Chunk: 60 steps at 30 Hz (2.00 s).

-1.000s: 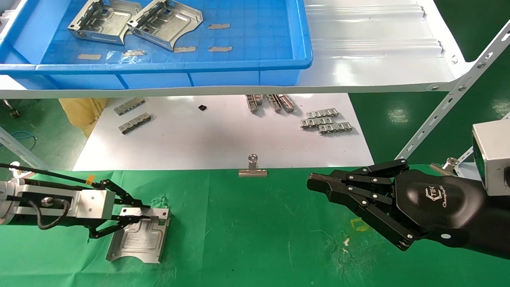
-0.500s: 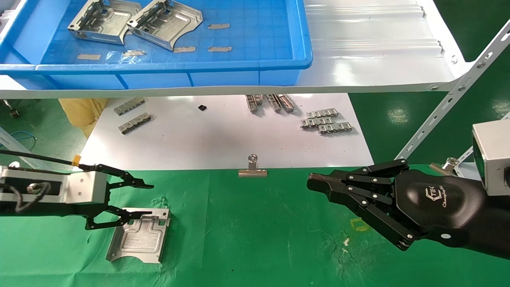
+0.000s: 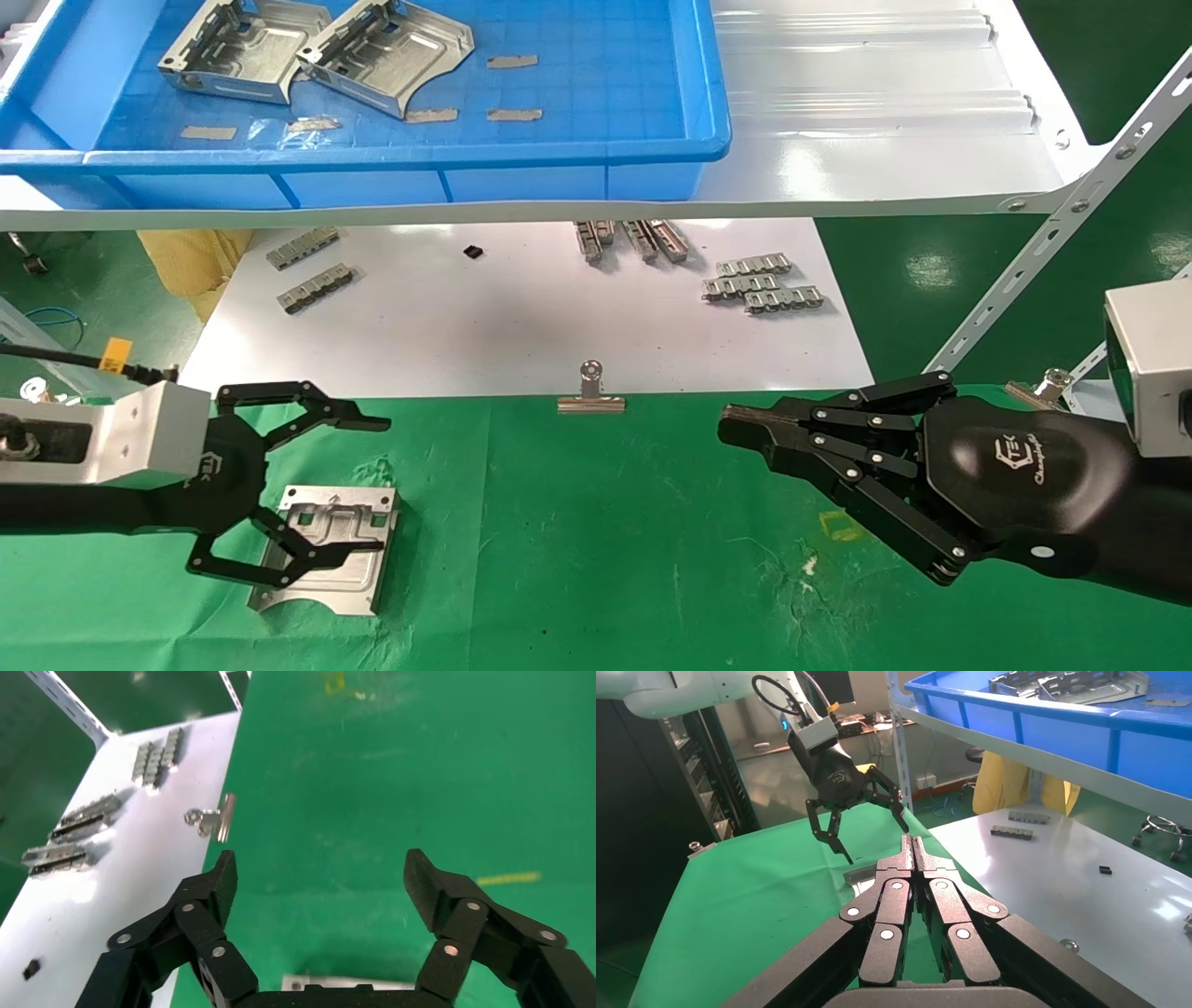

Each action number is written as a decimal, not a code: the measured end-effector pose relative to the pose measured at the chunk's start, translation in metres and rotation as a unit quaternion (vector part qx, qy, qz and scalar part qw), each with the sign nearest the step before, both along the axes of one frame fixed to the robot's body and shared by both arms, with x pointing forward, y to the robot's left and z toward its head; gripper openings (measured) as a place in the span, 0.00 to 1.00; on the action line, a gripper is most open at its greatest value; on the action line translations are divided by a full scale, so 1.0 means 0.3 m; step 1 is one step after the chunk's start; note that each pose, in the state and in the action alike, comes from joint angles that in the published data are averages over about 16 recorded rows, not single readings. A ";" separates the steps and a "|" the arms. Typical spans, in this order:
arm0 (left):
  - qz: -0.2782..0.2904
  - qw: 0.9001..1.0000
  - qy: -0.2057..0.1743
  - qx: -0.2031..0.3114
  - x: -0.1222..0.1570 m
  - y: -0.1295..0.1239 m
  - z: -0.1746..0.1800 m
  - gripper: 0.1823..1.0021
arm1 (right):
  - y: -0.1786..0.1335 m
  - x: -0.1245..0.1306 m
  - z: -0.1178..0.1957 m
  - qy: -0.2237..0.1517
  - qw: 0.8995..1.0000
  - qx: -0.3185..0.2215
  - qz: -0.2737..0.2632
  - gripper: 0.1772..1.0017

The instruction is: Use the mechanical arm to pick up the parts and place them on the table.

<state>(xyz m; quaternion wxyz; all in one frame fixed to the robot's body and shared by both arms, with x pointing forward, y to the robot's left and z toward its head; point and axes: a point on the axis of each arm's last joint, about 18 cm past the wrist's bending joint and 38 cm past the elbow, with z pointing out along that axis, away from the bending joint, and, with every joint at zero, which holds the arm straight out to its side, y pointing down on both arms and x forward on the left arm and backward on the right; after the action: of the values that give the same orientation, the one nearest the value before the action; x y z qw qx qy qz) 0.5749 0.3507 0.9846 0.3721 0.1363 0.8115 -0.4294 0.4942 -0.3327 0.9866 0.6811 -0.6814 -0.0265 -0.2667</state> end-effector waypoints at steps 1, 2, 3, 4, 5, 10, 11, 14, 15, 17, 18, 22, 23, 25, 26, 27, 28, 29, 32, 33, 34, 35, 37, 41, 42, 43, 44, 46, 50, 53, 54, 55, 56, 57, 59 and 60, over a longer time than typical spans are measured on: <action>-0.001 1.000 0.002 -0.004 -0.001 -0.006 -0.001 0.73 | 0.000 0.000 0.000 0.000 1.000 0.000 0.000 0.02; -0.004 1.000 0.004 -0.010 -0.005 -0.012 -0.002 0.76 | 0.000 0.000 0.000 0.000 1.000 0.000 0.000 0.02; -0.007 1.000 0.006 -0.016 -0.009 -0.018 -0.002 0.79 | 0.000 0.000 0.000 0.000 1.000 0.000 0.000 0.02; -0.009 1.000 0.008 -0.021 -0.014 -0.024 -0.003 0.81 | 0.000 0.000 0.000 0.000 1.000 0.000 0.000 0.02; -0.012 1.000 0.010 -0.027 -0.018 -0.030 -0.003 0.83 | 0.000 0.000 0.000 0.000 1.000 0.000 0.000 0.03; -0.025 0.998 0.020 -0.053 -0.042 -0.058 -0.003 0.91 | 0.000 0.000 0.000 0.000 1.000 0.000 0.000 0.05; -0.028 0.998 0.022 -0.058 -0.047 -0.063 -0.003 0.93 | 0.000 0.000 0.000 0.000 1.000 0.000 0.000 0.06; -0.036 0.996 0.028 -0.074 -0.063 -0.077 -0.002 0.96 | 0.000 0.000 0.000 0.000 1.000 0.000 0.000 0.09; -0.038 0.996 0.030 -0.079 -0.069 -0.081 -0.002 0.97 | 0.000 0.000 0.000 0.000 1.000 0.000 0.000 0.10; -0.044 0.995 0.035 -0.089 -0.080 -0.090 -0.001 0.98 | 0.000 0.000 0.000 0.000 1.000 0.000 0.000 0.13; -0.046 0.994 0.037 -0.093 -0.086 -0.094 -0.001 0.98 | 0.000 0.000 0.000 0.000 1.000 0.000 0.000 0.14; -0.056 0.991 0.045 -0.112 -0.110 -0.109 0.001 1.00 | 0.000 0.000 0.000 0.000 1.000 0.000 0.000 0.22; -0.059 0.990 0.047 -0.117 -0.116 -0.112 0.002 1.00 | 0.000 0.000 0.000 0.000 1.000 0.000 0.000 0.24; -0.064 0.989 0.051 -0.126 -0.128 -0.119 0.003 1.00 | 0.000 0.000 0.000 0.000 1.000 0.000 0.000 0.29; -0.066 0.988 0.054 -0.130 -0.135 -0.122 0.004 1.00 | 0.000 0.000 0.000 0.000 1.000 0.000 0.000 0.32; -0.069 0.987 0.056 -0.135 -0.141 -0.125 0.005 1.00 | 0.000 0.000 0.000 0.000 1.000 0.000 0.000 0.35; -0.071 0.986 0.058 -0.139 -0.148 -0.128 0.005 1.00 | 0.000 0.000 0.000 0.000 1.000 0.000 0.000 0.38; -0.074 0.985 0.060 -0.143 -0.155 -0.131 0.006 1.00 | 0.000 0.000 0.000 0.000 1.000 0.000 0.000 0.40; -0.081 0.982 0.066 -0.156 -0.175 -0.138 0.008 1.00 | 0.000 0.000 0.000 0.000 1.000 0.000 0.000 0.48; -0.083 0.981 0.068 -0.160 -0.182 -0.141 0.009 1.00 | 0.000 0.000 0.000 0.000 1.000 0.000 0.000 0.52; -0.085 0.980 0.071 -0.164 -0.189 -0.143 0.010 1.00 | 0.000 0.000 0.000 0.000 1.000 0.000 0.000 0.55; -0.088 0.979 0.073 -0.168 -0.196 -0.145 0.011 1.00 | 0.000 0.000 0.000 0.000 1.000 0.000 0.000 0.57; -0.092 0.977 0.077 -0.175 -0.210 -0.149 0.013 1.00 | 0.000 0.000 0.000 0.000 1.000 0.000 0.000 0.63; -0.102 0.973 0.085 -0.190 -0.240 -0.156 0.016 1.00 | 0.000 0.000 0.000 0.000 1.000 0.000 0.000 0.74; -0.104 0.972 0.088 -0.193 -0.247 -0.157 0.017 1.00 | 0.000 0.000 0.000 0.000 1.000 0.000 0.000 0.75; -0.106 0.971 0.090 -0.197 -0.255 -0.159 0.017 1.00 | 0.000 0.000 0.000 0.000 1.000 0.000 0.000 0.78; -0.108 0.969 0.092 -0.200 -0.262 -0.160 0.018 1.00 | 0.000 0.000 0.000 0.000 1.000 0.000 0.000 0.80; -0.112 0.967 0.096 -0.207 -0.277 -0.163 0.020 1.00 | 0.000 0.000 0.000 0.000 1.000 0.000 0.000 0.85; -0.120 0.963 0.103 -0.217 -0.305 -0.166 0.023 1.00 | 0.000 0.000 0.000 0.000 1.000 0.000 0.000 0.90; -0.125 0.961 0.107 -0.223 -0.322 -0.168 0.024 1.00 | 0.000 0.000 0.000 0.000 1.000 0.000 0.000 0.94; -0.126 0.960 0.108 -0.225 -0.326 -0.169 0.025 1.00 | 0.000 0.000 0.000 0.000 1.000 0.000 0.000 0.95; -0.127 0.960 0.109 -0.226 -0.330 -0.169 0.025 1.00 | 0.000 0.000 0.000 0.000 1.000 0.000 0.000 0.96; -0.128 0.959 0.109 -0.227 -0.334 -0.169 0.025 1.00 | 0.000 0.000 0.000 0.000 1.000 0.000 0.000 0.97; -0.129 0.959 0.110 -0.228 -0.337 -0.170 0.026 1.00 | 0.000 0.000 0.000 0.000 1.000 0.000 0.000 0.97; -0.130 0.958 0.111 -0.230 -0.341 -0.170 0.026 1.00 | 0.000 0.000 0.000 0.000 1.000 0.000 0.000 0.98; -0.130 0.958 0.111 -0.230 -0.342 -0.170 0.026 1.00 | 0.000 0.000 0.000 0.000 1.000 0.000 0.000 0.99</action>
<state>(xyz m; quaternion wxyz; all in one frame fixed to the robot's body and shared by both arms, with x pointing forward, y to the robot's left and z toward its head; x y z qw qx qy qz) 0.4722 0.2997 0.9925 0.2419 0.1032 0.7022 -0.6617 0.4942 -0.3328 0.9866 0.6812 -0.6813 -0.0263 -0.2668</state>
